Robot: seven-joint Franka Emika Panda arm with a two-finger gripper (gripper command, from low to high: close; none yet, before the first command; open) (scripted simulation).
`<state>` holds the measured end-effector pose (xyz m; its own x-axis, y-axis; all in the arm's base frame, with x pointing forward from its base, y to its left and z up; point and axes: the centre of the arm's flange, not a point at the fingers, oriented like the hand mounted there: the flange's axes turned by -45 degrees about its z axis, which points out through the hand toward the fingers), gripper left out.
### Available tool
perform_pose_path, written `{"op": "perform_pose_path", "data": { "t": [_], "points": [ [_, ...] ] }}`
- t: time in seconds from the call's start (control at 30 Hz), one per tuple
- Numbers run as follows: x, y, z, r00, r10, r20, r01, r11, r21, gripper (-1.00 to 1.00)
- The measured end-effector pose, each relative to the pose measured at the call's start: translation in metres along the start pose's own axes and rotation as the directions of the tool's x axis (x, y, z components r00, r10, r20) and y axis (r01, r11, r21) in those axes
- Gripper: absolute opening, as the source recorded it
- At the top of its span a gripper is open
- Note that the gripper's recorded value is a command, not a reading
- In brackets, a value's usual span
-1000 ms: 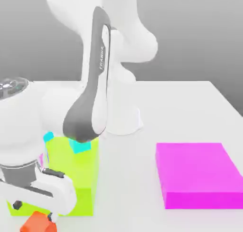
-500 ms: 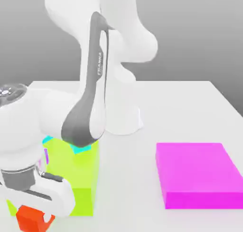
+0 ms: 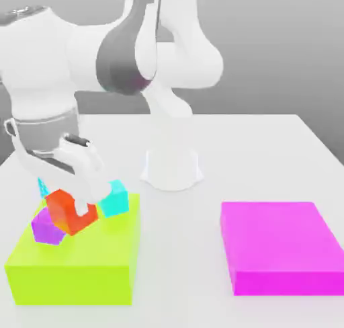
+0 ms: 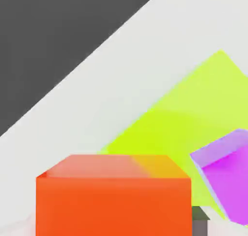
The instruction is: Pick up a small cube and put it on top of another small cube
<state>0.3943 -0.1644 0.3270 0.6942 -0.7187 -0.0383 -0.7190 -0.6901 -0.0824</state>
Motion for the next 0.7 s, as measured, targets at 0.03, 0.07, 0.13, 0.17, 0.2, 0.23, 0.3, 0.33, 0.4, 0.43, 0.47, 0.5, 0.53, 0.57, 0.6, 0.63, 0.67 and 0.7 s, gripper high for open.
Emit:
{"op": "perform_pose_path", "data": {
  "t": [0.03, 0.07, 0.13, 0.17, 0.2, 0.23, 0.3, 0.33, 0.4, 0.43, 0.47, 0.5, 0.53, 0.57, 0.6, 0.63, 0.67, 0.7],
  "points": [
    [-0.008, 0.003, -0.005, 1.0, 0.029, -0.001, -0.029, 1.0, -0.001, -1.0],
    [-0.017, 0.006, -0.009, 0.998, 0.059, -0.003, -0.059, 0.998, -0.003, -1.0],
    [-0.034, 0.013, -0.016, 0.993, 0.119, -0.008, -0.119, 0.993, -0.01, -1.0],
    [-0.042, 0.017, -0.019, 0.989, 0.149, -0.011, -0.149, 0.989, -0.013, -1.0],
    [-0.051, 0.02, -0.021, 0.984, 0.179, -0.015, -0.179, 0.984, -0.018, -1.0],
    [-0.059, 0.024, -0.023, 0.978, 0.209, -0.02, -0.21, 0.977, -0.023, -1.0],
    [-0.075, 0.032, -0.026, 0.962, 0.27, -0.032, -0.271, 0.962, -0.033, -1.0],
    [-0.083, 0.036, -0.027, 0.953, 0.301, -0.039, -0.303, 0.952, -0.039, -1.0],
    [-0.099, 0.044, -0.028, 0.93, 0.363, -0.056, -0.366, 0.929, -0.051, -1.0],
    [-0.101, 0.047, -0.022, 0.924, 0.378, -0.061, -0.381, 0.923, -0.054, -1.0],
    [-0.102, 0.048, -0.013, 0.921, 0.385, -0.064, -0.389, 0.92, -0.055, -1.0],
    [-0.102, 0.049, -0.004, 0.919, 0.389, -0.065, -0.393, 0.918, -0.056, -1.0],
    [-0.102, 0.05, 0.007, 0.918, 0.391, -0.066, -0.395, 0.917, -0.057, -1.0],
    [-0.102, 0.051, 0.018, 0.918, 0.392, -0.066, -0.396, 0.917, -0.057, -1.0],
    [-0.102, 0.053, 0.028, 0.917, 0.392, -0.067, -0.396, 0.916, -0.058, -1.0],
    [-0.103, 0.054, 0.035, 0.917, 0.392, -0.067, -0.396, 0.916, -0.058, 1.0],
    [-0.103, 0.054, 0.035, 0.917, 0.392, -0.067, -0.396, 0.916, -0.058, 1.0],
    [-0.103, 0.054, 0.035, 0.917, 0.392, -0.067, -0.396, 0.916, -0.058, 1.0]
  ]
}}
